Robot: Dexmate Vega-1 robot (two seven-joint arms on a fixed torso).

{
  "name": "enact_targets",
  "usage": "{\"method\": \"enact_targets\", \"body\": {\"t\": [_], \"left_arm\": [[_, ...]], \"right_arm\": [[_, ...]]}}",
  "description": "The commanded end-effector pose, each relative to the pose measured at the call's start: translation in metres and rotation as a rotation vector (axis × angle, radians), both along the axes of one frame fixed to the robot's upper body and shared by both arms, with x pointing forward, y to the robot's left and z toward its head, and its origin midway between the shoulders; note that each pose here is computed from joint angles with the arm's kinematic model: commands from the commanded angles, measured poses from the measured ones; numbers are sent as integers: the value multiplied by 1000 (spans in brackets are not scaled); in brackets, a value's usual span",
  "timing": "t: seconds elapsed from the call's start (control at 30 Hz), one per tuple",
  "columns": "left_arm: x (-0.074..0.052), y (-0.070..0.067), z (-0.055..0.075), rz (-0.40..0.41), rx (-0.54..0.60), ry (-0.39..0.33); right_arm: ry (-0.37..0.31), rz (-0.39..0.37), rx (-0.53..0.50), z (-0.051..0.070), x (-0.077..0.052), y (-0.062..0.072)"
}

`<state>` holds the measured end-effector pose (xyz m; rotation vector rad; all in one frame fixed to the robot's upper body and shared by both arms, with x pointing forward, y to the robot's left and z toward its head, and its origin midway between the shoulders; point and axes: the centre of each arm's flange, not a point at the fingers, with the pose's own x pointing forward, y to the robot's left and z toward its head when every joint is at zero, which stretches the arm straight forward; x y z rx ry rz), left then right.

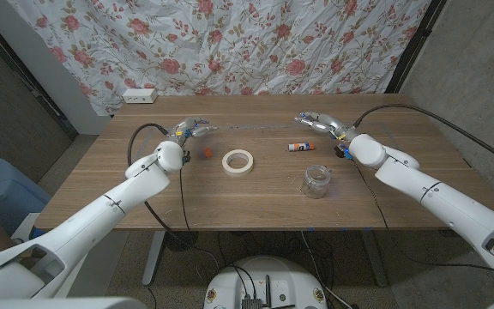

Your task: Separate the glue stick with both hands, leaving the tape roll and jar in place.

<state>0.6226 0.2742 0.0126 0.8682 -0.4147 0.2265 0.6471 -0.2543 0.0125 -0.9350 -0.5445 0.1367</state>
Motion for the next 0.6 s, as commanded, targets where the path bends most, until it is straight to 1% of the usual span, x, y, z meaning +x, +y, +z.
{"method": "enact_targets", "body": {"t": [0.03, 0.17, 0.23, 0.33, 0.43, 0.5, 0.53, 0.6], "left_arm": [[0, 4, -7, -52, -179, -77], [1, 6, -11, -82, -262, -106], [1, 6, -13, -75, -283, -122], [4, 7, -18, -91, -335, -140], [7, 6, -23, -117, -392, -162], [8, 6, -25, -134, -420, -170], [10, 7, -26, -155, -435, -170], [14, 6, -32, -179, -478, -175]], "right_arm": [[0, 30, 174, -5, -3, -17], [7, 57, 230, -6, -3, -18], [11, 67, 246, -6, -2, -18], [23, 77, 256, -6, -1, -17], [22, 105, 321, -8, 1, -17], [27, 114, 341, -9, 3, -18], [24, 123, 352, -10, 3, -18], [22, 146, 396, -13, 7, -19]]}}
